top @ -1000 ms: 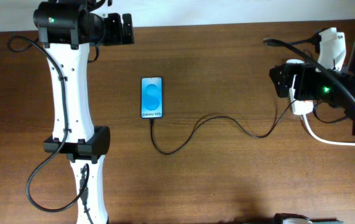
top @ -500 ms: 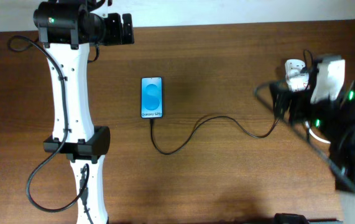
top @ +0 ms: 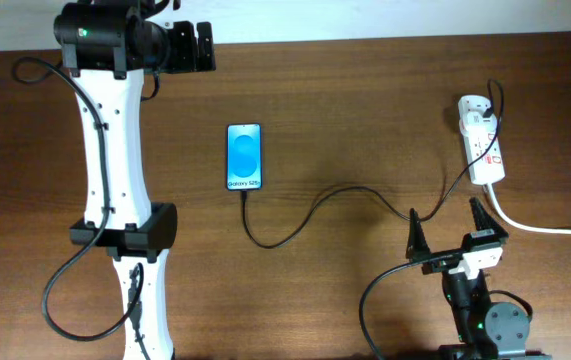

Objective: Plug charger to phone and switch on socket

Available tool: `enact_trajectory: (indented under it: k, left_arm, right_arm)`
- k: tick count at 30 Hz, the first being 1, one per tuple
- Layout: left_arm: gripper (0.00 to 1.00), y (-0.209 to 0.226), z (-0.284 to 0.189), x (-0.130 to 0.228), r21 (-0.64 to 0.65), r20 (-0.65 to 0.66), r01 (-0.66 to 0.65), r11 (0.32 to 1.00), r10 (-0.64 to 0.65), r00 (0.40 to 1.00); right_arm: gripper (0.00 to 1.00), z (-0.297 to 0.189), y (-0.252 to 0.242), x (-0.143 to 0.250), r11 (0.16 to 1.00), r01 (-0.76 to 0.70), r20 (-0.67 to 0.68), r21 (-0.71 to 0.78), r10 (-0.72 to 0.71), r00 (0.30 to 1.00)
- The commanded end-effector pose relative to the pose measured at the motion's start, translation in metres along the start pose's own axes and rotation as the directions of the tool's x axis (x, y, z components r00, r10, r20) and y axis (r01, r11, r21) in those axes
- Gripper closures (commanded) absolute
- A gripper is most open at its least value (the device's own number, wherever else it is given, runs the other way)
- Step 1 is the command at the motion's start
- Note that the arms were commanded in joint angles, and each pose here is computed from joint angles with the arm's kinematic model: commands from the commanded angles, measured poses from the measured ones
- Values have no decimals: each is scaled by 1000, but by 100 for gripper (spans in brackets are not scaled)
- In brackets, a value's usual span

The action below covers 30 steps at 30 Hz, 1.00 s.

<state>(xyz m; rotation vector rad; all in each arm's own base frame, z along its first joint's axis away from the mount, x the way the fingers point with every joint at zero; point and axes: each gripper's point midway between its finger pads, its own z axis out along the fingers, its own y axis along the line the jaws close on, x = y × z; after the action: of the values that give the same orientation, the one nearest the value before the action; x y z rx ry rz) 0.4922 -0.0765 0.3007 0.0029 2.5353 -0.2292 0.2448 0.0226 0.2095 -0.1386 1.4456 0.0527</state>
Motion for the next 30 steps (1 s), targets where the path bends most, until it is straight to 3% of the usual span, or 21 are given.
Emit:
enact_trajectory:
  k: [1, 3, 19, 23, 30]
  left_arm:
    - [0, 3, -9, -2, -9, 17, -3, 1000, 3, 1000]
    - [0, 3, -9, -2, -9, 17, -3, 1000, 3, 1000]
    - [1, 2, -9, -2, -7, 16, -4, 1000, 4, 1000]
    - [1, 1, -32, 4, -9, 9, -6, 1000, 6, 1000]
    - [1, 21, -105, 32, -114, 195, 1, 993, 22, 981]
  right_arm:
    - [1, -2, -2, 11, 999, -38, -25, 21, 39, 999]
    - [2, -6, 4, 50, 998, -57, -182, -4, 55, 982]
    - [2, -6, 4, 51, 998, -60, -186, 0, 59, 981]
    - [2, -6, 4, 51, 998, -60, -186, 0, 59, 981]
    - [1, -6, 4, 51, 998, -60, -186, 0, 59, 981]
